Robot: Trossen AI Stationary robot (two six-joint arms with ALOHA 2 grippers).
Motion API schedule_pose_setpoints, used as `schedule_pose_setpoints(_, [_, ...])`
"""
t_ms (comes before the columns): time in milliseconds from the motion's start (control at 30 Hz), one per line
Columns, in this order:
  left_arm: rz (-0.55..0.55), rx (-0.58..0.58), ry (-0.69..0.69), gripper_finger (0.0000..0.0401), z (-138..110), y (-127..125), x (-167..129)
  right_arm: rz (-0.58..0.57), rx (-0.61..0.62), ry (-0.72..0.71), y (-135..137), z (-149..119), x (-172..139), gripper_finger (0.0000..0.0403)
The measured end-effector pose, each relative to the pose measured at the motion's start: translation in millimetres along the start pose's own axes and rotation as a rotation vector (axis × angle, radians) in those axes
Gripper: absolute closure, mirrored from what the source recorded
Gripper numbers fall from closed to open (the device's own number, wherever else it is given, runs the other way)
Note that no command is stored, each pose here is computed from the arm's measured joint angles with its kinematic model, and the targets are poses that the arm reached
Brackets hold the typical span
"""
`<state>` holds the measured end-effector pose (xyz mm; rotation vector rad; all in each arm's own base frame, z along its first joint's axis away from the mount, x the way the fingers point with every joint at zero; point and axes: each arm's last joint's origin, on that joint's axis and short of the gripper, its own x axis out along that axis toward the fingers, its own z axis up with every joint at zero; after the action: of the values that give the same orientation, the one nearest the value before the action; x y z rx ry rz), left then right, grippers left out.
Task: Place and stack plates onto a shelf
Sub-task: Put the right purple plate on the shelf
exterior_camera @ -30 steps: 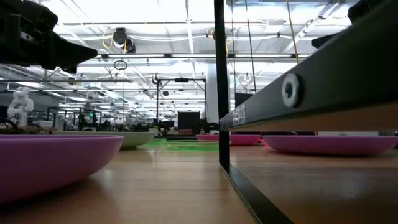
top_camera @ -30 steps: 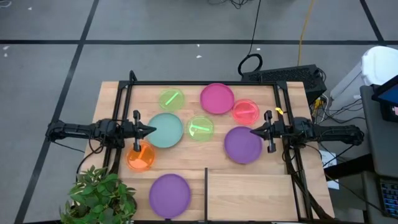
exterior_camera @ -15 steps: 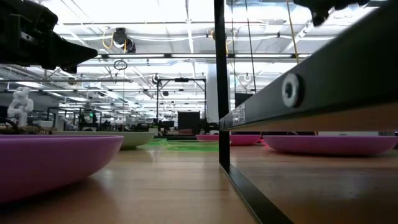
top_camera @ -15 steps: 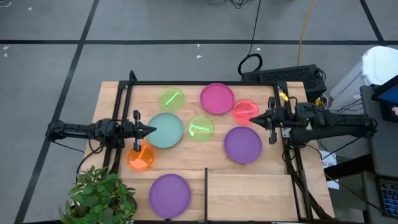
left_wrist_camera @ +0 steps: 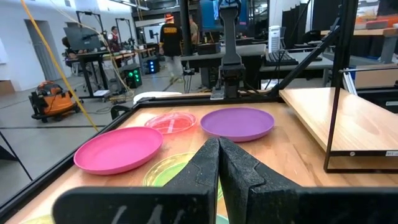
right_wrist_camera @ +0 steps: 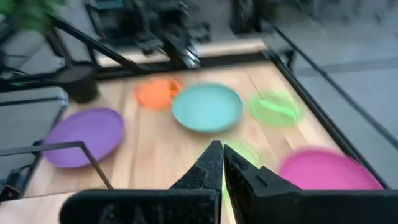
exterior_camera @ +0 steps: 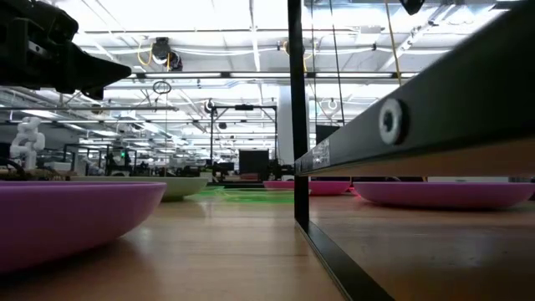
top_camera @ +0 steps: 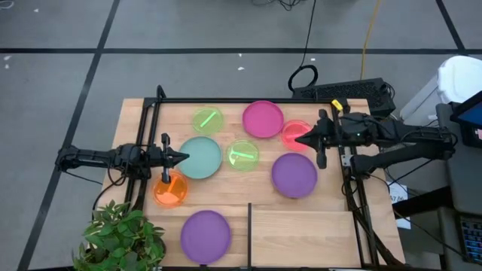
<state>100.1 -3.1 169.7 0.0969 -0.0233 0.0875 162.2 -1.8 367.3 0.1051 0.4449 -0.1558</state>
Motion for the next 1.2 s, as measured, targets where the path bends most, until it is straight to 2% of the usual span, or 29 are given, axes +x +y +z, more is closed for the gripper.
schedule_pose_setpoints(200, [0.000, -0.001, 0.000, 0.0384, 0, 0, 0, -0.039, 0.049, 0.128, 1, 7, 3, 0.0403])
schedule_pose_setpoints(533, [0.000, -0.004, -0.001, 0.0384, 0, 0, 0, -0.075, 0.117, 0.376, 3, -9, 30, 0.0403])
schedule_pose_setpoints(667, [0.000, -0.056, -0.010, 0.0384, 1, 0, 0, -0.074, 0.138, 0.447, 5, -14, 40, 0.0403])
schedule_pose_setpoints(1000, [-0.030, -0.158, -0.091, 0.0384, 11, 0, -1, -0.090, 0.145, 0.505, 7, -18, 56, 0.0403])
schedule_pose_setpoints(1200, [-0.032, -0.199, -0.090, 0.0384, 36, 3, -2, -0.093, 0.143, 0.517, 7, -26, 64, 0.0403])
